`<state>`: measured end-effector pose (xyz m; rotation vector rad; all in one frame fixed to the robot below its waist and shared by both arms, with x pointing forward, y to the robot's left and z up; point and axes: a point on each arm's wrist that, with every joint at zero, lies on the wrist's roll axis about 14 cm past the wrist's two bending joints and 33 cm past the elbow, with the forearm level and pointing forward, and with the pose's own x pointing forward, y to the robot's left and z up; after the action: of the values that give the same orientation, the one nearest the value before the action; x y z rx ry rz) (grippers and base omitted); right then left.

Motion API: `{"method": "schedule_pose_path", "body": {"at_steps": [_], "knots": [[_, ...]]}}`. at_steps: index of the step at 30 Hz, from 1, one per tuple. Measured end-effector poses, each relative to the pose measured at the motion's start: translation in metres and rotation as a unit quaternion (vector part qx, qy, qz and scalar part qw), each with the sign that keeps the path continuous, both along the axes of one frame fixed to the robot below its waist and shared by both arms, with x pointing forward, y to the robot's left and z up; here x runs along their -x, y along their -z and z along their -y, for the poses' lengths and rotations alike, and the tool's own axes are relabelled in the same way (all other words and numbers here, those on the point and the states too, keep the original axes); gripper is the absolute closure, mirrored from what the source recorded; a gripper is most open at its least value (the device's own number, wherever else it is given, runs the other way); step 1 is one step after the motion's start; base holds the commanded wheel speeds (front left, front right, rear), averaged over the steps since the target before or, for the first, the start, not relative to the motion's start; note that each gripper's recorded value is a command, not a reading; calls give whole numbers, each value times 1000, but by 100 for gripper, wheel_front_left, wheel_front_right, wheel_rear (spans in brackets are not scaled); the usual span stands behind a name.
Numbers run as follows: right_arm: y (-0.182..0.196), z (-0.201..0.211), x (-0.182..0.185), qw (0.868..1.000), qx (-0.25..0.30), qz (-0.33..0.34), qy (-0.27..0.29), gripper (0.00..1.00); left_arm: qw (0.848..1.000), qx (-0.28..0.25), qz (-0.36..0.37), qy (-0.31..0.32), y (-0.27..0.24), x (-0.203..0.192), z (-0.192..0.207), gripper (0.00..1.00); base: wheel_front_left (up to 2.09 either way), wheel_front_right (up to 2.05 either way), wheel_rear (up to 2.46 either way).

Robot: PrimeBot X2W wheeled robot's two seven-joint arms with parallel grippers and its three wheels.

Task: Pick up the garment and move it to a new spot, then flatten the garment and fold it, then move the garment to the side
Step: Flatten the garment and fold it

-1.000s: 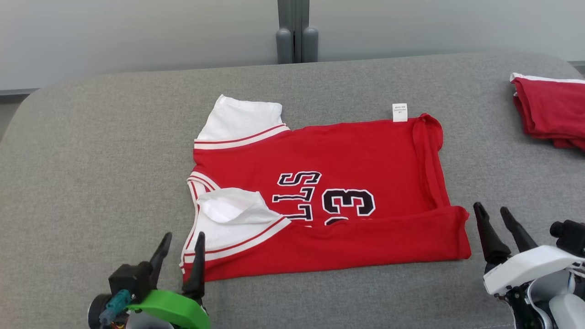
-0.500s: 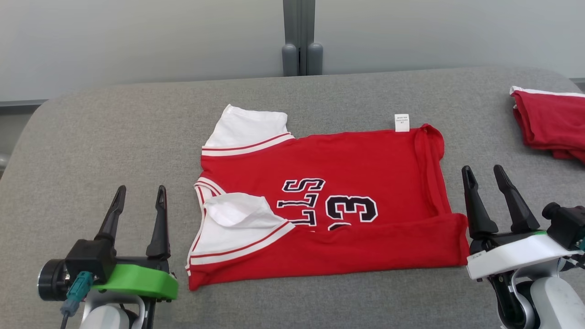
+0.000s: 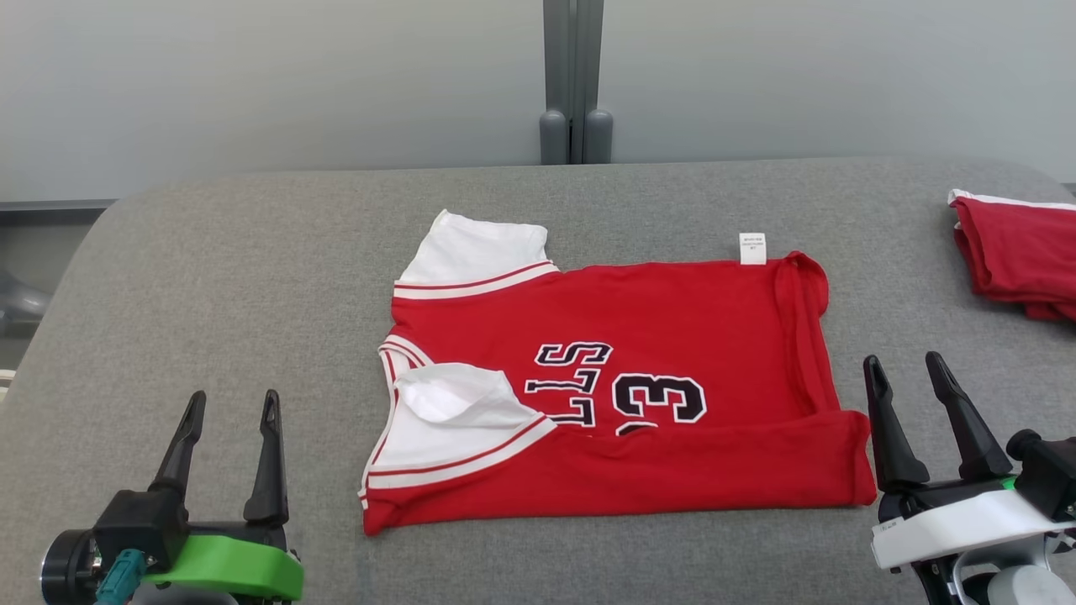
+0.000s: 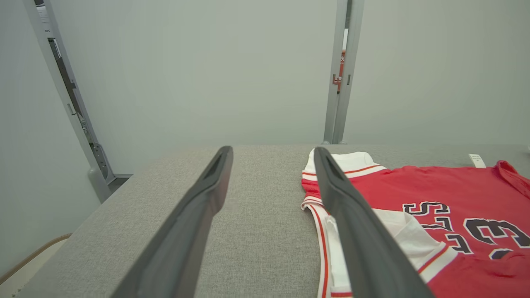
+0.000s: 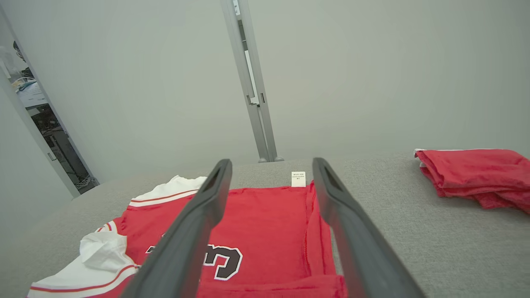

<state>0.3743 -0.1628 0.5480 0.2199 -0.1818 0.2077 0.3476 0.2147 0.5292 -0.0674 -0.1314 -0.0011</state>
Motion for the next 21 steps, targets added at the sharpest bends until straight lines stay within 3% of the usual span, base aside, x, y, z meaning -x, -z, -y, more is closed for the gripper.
{"method": "schedule_pose_path", "body": {"at_steps": [21], "knots": [[5,6,1,1000,22,-15,12,0,999,7,-24,21,11,-7,10,0,0,0,0]]}}
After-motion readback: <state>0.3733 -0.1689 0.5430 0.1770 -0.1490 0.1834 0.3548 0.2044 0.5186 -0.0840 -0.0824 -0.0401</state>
